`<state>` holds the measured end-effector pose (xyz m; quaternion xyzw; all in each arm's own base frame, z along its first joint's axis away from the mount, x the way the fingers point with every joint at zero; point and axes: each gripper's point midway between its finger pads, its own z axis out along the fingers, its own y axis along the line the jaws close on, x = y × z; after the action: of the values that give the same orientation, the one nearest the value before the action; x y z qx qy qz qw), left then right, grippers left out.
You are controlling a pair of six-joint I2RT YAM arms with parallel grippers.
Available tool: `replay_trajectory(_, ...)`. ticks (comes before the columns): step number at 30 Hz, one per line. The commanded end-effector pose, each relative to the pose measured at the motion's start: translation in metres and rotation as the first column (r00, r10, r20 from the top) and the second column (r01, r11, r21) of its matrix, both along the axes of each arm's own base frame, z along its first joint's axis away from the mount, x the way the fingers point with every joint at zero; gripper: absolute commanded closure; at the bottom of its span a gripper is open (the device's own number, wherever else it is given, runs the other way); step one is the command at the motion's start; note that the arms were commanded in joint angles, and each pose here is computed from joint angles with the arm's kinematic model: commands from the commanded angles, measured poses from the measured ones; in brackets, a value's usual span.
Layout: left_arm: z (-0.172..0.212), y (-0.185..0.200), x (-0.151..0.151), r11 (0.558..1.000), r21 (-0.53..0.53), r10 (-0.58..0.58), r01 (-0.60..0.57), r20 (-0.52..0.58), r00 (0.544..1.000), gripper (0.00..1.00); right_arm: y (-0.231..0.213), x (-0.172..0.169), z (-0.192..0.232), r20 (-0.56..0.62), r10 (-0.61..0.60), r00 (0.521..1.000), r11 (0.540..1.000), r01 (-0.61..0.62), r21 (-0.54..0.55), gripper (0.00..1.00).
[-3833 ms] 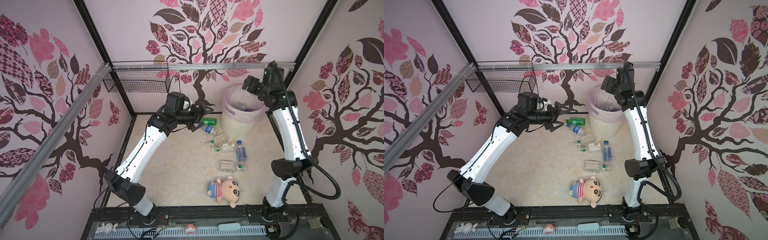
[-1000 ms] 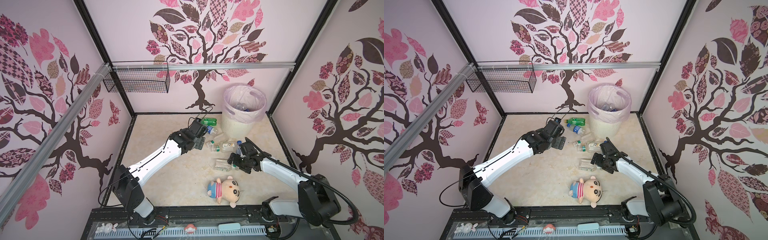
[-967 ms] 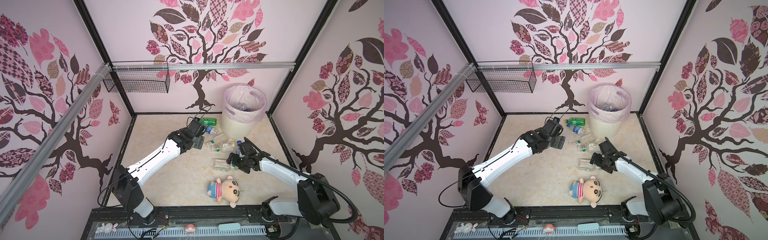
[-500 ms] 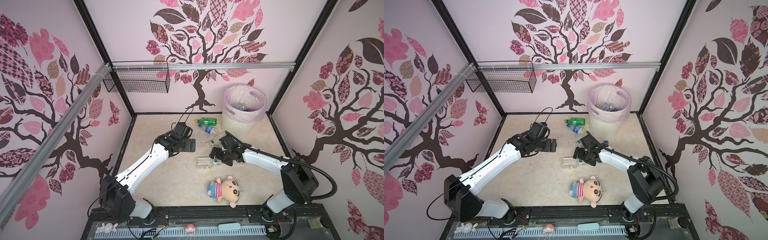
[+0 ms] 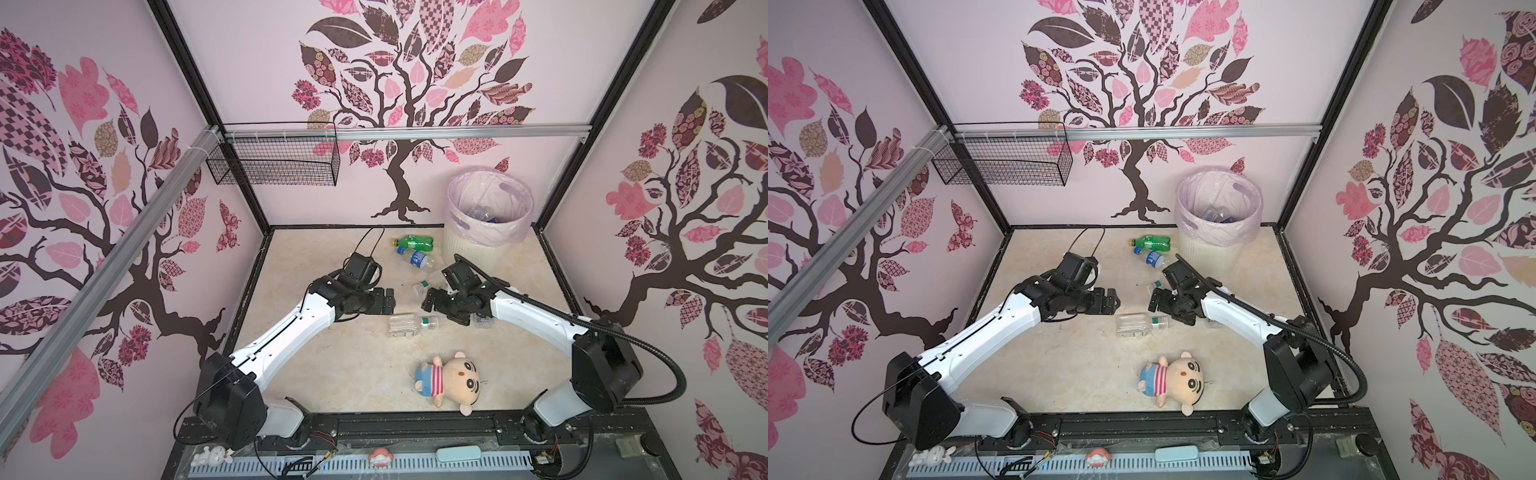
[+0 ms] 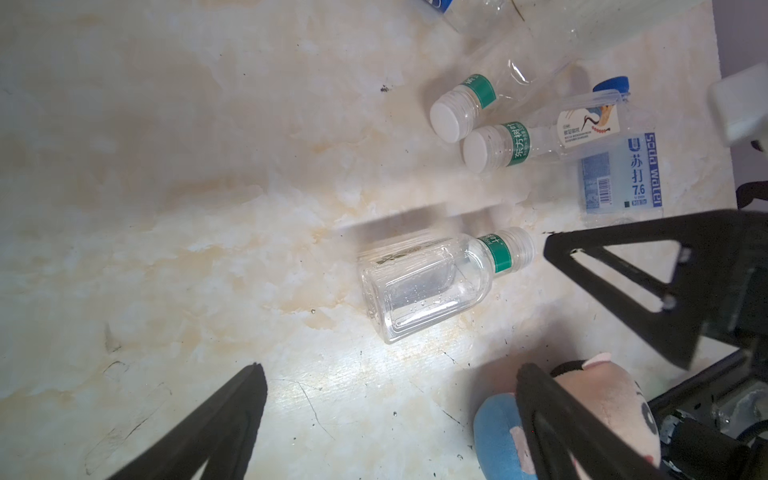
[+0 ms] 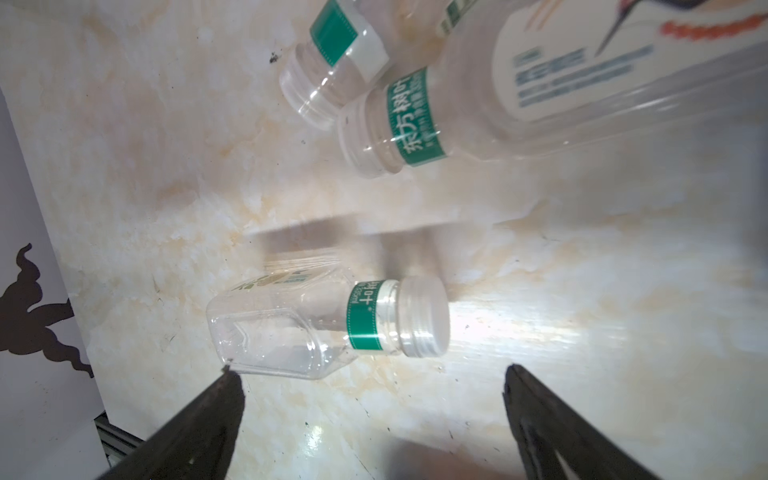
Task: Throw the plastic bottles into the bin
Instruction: 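Move both grippers back down toward the bottle pile, then lower the left gripper onto a small clear green-labelled bottle and grasp it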
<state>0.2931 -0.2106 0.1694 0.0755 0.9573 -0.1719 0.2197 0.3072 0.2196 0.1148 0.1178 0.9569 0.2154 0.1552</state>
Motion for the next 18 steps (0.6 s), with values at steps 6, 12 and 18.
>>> replay_trajectory(6, -0.043, -0.027, 0.0, 0.992, 0.009, -0.126, 0.128, -0.096, 0.987, 0.03, -0.054, -0.012, 0.053, 0.112, -0.08, 0.99, 0.996, 0.083, -0.023, 0.0)
replay_trajectory(12, -0.054, -0.054, -0.007, 0.957, 0.094, -0.268, 0.275, -0.08, 0.96, 0.03, -0.065, -0.022, 0.055, 0.105, -0.081, 0.991, 0.995, 0.086, -0.043, 0.0)
replay_trajectory(18, -0.063, -0.062, -0.006, 0.925, 0.158, -0.34, 0.345, -0.06, 0.939, 0.03, -0.074, -0.022, 0.056, 0.107, -0.103, 0.989, 0.994, 0.107, -0.029, 0.01)
